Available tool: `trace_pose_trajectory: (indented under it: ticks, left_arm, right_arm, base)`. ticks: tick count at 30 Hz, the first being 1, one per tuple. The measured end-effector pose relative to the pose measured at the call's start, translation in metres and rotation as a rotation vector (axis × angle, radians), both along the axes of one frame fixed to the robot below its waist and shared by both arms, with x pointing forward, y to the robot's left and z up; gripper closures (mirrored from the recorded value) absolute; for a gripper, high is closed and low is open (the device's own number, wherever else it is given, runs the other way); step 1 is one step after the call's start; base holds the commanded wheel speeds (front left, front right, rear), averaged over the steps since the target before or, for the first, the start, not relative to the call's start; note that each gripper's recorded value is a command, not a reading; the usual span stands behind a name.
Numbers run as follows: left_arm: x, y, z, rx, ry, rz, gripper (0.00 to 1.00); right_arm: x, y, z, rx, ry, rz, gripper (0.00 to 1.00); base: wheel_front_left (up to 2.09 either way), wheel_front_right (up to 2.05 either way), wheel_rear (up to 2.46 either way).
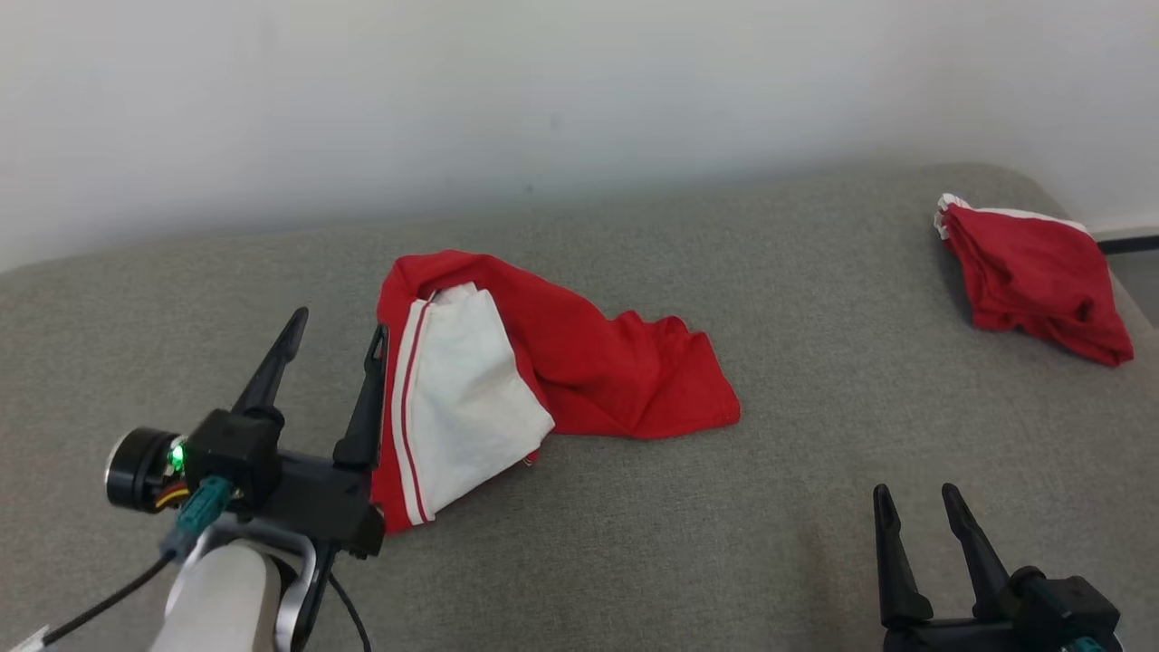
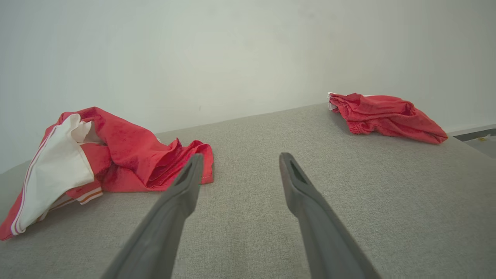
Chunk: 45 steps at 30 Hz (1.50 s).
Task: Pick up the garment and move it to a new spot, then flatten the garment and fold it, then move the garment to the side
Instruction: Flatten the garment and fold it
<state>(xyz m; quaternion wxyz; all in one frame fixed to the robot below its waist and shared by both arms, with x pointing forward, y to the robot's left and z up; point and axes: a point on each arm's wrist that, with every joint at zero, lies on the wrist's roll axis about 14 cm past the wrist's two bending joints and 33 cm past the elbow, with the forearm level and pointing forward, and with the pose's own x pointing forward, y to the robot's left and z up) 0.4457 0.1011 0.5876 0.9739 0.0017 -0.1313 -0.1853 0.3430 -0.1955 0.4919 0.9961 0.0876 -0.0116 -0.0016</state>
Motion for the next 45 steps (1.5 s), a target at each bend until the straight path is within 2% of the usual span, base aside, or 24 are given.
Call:
trace_pose_trajectory:
  ticks: [5, 11, 16, 26, 37, 44, 45]
  left_arm:
    - [0.024, -0.030, -0.012, 0.026, 0.043, -0.078, 0.00]
    - [0.034, -0.063, -0.058, 0.048, 0.179, -0.166, 0.00]
    - [0.030, -0.083, -0.103, 0.138, 0.308, -0.237, 0.00]
    - [0.014, -0.088, -0.152, 0.251, 0.453, -0.282, 0.00]
    - [-0.005, -0.091, -0.183, 0.360, 0.553, -0.324, 0.00]
    - [0.006, -0.089, -0.187, 0.389, 0.562, -0.312, 0.00]
    - [0.009, -0.088, -0.186, 0.388, 0.556, -0.305, 0.15]
  right_arm:
    - [0.002, -0.013, -0.011, 0.013, 0.029, -0.045, 0.00]
    - [0.001, -0.027, -0.024, 0.012, 0.067, -0.090, 0.00]
    - [0.003, -0.034, -0.028, 0.007, 0.077, -0.114, 0.00]
    - [0.002, -0.039, -0.034, 0.010, 0.095, -0.132, 0.00]
    - [0.002, -0.040, -0.033, 0.015, 0.091, -0.134, 0.00]
    - [0.004, -0.042, -0.029, 0.011, 0.079, -0.140, 0.00]
    - [0.003, -0.042, -0.029, 0.011, 0.079, -0.141, 0.00]
  base:
    - [0.00, 0.00, 0.00]
    - [0.00, 0.00, 0.00]
    - [0.00, 0.00, 0.00]
    - [0.00, 0.00, 0.00]
    - [0.00, 0.00, 0.00]
    - [0.00, 0.00, 0.00]
    - [0.00, 0.00, 0.00]
